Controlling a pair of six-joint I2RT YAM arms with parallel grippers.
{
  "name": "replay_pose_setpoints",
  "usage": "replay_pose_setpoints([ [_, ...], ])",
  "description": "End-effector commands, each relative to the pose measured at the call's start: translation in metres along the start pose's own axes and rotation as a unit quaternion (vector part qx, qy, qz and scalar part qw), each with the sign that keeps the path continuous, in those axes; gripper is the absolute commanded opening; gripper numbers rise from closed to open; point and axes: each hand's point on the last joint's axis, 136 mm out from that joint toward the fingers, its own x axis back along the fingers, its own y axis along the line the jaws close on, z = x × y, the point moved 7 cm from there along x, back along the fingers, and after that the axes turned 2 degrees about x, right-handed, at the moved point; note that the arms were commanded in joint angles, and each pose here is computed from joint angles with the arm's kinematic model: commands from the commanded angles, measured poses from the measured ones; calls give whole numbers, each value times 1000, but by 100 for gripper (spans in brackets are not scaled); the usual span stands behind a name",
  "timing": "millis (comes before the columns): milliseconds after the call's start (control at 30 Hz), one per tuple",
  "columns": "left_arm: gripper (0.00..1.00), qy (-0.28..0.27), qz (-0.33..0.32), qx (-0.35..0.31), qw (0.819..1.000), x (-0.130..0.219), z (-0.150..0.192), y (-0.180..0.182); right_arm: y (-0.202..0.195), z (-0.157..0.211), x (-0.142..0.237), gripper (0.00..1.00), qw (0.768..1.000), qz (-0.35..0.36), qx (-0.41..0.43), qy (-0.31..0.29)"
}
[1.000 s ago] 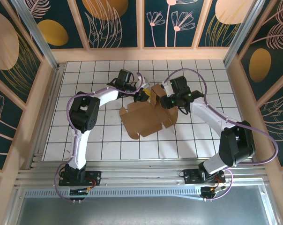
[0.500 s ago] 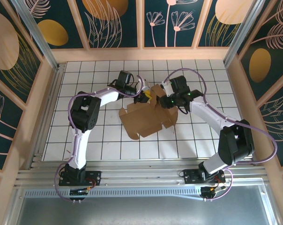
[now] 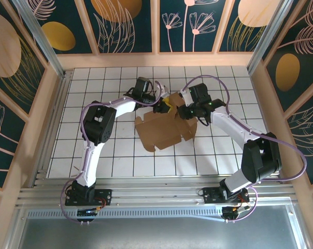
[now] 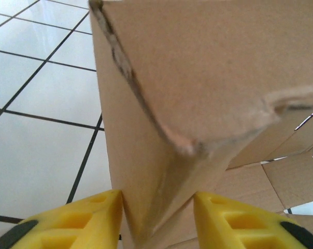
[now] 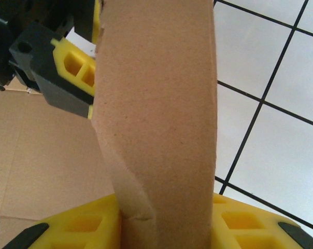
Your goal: Fold the paper box
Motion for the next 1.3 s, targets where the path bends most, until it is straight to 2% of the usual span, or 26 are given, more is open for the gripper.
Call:
replay_pose_setpoints([
  [0, 47, -39, 54, -34, 997, -25, -20, -23, 22, -10, -1, 37, 997, -68, 24, -18],
  [100, 47, -40, 36, -35, 998, -25, -20, -20, 22, -11, 0, 37, 997, -68, 25, -20],
  [267, 32, -46, 23, -36, 998, -28, -24, -15, 23, -11, -1, 37, 997, -70, 24, -19],
  [367, 28, -57, 17, -34, 998, -28, -29, -13, 22, -10, -1, 37, 997, -70, 23, -18],
  [600, 18, -67, -18, 31, 997, -31, -31, -2, 22, -11, 0, 37, 997, -66, 21, -20],
  [667, 12, -65, -39, 49, 996, -33, -28, 0, 22, -11, 0, 37, 997, -67, 21, -20],
  [733, 1, -64, -60, 52, 995, -33, -27, 0, 22, -10, -1, 37, 997, -67, 18, -18],
  [933, 0, -72, -94, 40, 992, -36, -24, -9, 22, -12, 0, 37, 997, -69, 15, -20],
  [1033, 24, -73, -73, 38, 994, -39, -23, -12, 22, -13, 0, 37, 997, -71, 15, -21],
  [1100, 28, -61, -71, 39, 995, -42, -22, -9, 21, -13, 1, 37, 997, -69, 14, -20],
  [1200, 29, -35, -76, 55, 995, -48, -19, -2, 21, -14, 2, 37, 997, -69, 14, -23],
  [1267, 23, -29, -81, 61, 994, -50, -19, 1, 21, -15, 3, 37, 997, -71, 14, -25],
])
